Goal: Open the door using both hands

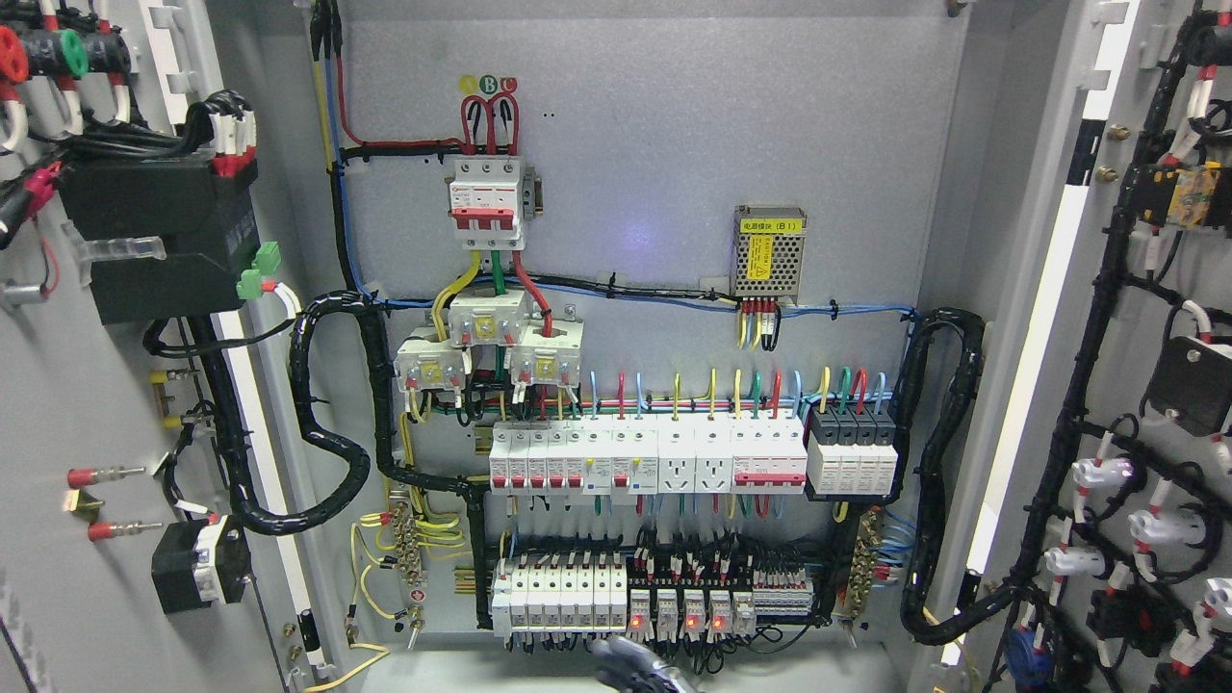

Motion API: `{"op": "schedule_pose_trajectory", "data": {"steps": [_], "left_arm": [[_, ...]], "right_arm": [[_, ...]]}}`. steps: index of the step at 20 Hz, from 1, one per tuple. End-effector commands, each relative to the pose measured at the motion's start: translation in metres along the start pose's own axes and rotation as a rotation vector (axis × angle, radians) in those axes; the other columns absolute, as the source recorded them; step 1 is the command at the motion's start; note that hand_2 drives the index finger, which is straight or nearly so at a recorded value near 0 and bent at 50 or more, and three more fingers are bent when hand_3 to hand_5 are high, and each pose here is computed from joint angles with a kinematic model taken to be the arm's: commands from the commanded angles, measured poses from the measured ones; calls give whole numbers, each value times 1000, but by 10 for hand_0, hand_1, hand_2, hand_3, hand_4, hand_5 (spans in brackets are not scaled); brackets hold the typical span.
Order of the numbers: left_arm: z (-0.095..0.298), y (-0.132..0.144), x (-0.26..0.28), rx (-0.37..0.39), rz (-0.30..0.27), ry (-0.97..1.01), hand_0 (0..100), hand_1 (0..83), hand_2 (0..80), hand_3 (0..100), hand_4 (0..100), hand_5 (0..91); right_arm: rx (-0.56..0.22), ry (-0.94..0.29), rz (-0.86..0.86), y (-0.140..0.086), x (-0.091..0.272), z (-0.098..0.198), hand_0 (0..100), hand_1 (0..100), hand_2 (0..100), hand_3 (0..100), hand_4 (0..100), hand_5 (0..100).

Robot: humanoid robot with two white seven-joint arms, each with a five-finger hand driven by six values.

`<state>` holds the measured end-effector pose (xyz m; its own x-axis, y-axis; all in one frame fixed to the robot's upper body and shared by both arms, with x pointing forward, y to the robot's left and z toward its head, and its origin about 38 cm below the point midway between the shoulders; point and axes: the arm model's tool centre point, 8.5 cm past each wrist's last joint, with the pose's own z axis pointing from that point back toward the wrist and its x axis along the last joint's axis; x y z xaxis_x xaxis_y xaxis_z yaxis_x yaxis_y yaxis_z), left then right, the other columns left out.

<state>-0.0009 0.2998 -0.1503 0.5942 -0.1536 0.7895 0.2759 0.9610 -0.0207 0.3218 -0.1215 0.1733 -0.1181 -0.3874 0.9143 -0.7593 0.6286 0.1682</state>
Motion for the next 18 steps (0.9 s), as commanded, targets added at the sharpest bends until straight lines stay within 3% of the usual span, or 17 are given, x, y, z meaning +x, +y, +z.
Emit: {"op": "schedule_pose_trajectory", "data": {"steps": [1, 8, 12, 18], "left_arm": [[13, -5, 193, -184, -161, -575, 0, 0, 0, 0, 0, 0], [42, -8, 249, -282, -215, -740, 0, 0, 0, 0, 0, 0], [61, -12, 256, -355, -250, -774, 0, 0, 0, 0, 0, 0], [69, -6, 273, -403, -309, -853, 0, 0, 0, 0, 0, 0]], "right_arm": [[-35, -18, 156, -14, 29, 52, 0, 0, 0, 0, 0, 0], [-110, -59, 220, -24, 35, 91, 0, 0, 0, 0, 0, 0], [-125, -90, 259, -24, 42, 103, 0, 0, 0, 0, 0, 0], [-177, -150, 331, -28, 55, 126, 0, 0, 0, 0, 0, 0]]}}
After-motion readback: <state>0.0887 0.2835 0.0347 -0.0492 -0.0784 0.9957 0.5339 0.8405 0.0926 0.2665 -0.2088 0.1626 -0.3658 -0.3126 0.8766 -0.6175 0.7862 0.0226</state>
